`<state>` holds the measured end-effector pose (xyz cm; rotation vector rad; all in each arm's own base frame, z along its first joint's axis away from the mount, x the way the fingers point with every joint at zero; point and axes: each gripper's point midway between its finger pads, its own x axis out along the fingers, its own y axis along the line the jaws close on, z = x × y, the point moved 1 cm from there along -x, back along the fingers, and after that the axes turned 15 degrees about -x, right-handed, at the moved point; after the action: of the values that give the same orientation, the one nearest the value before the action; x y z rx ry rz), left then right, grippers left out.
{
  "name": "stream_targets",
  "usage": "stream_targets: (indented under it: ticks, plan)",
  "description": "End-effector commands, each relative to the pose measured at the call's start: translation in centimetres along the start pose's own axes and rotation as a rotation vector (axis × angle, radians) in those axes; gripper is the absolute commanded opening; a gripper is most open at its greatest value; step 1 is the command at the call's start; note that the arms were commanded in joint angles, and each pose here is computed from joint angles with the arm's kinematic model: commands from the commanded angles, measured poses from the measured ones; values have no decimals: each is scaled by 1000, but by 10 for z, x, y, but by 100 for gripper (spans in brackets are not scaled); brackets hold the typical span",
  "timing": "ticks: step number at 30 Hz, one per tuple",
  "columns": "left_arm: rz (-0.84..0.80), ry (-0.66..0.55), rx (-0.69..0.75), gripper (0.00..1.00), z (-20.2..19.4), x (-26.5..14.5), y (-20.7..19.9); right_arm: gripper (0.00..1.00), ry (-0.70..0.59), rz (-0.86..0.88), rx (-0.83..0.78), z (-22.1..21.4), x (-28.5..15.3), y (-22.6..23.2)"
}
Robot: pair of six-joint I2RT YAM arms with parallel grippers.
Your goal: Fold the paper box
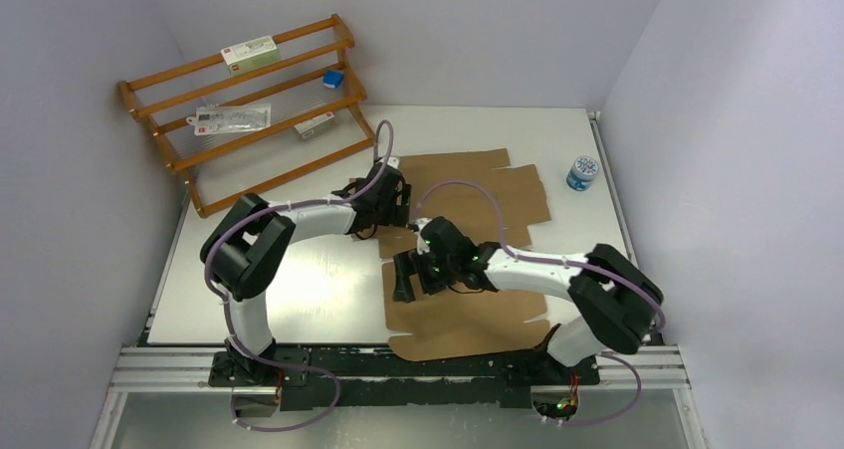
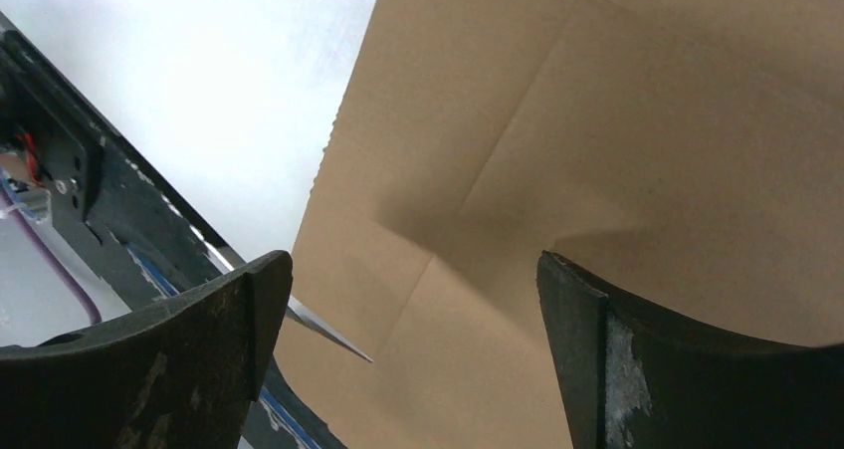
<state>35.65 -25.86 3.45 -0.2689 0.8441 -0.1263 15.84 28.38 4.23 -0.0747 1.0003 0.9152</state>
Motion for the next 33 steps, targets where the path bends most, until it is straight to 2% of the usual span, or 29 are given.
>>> stream_targets:
  ticks: [1,6,10,15,20,24,29,33]
  plan:
    - [-1,-59,0,87,29,8,-2,98,-4,47,-30,20,20,22]
    - [-47,-108,-60,87,62,0,-1,99,-37,20,-85,46,18,24]
    - [-68,-162,-104,88,88,-14,8,100,-60,-141,-168,74,-1,-1]
    - [-80,-183,-171,90,99,-24,34,100,-118,-360,-172,111,-43,-48]
    - [-114,-155,-253,90,95,-27,64,100,-178,-490,-76,131,-86,-111]
    - [-115,-110,-262,90,89,-19,76,100,-194,-597,13,131,-112,-166]
    - [-126,-39,-253,88,79,-1,79,100,-220,-659,148,119,-120,-212]
    - [-146,-2,-246,86,72,5,77,100,-221,-670,218,109,-115,-225]
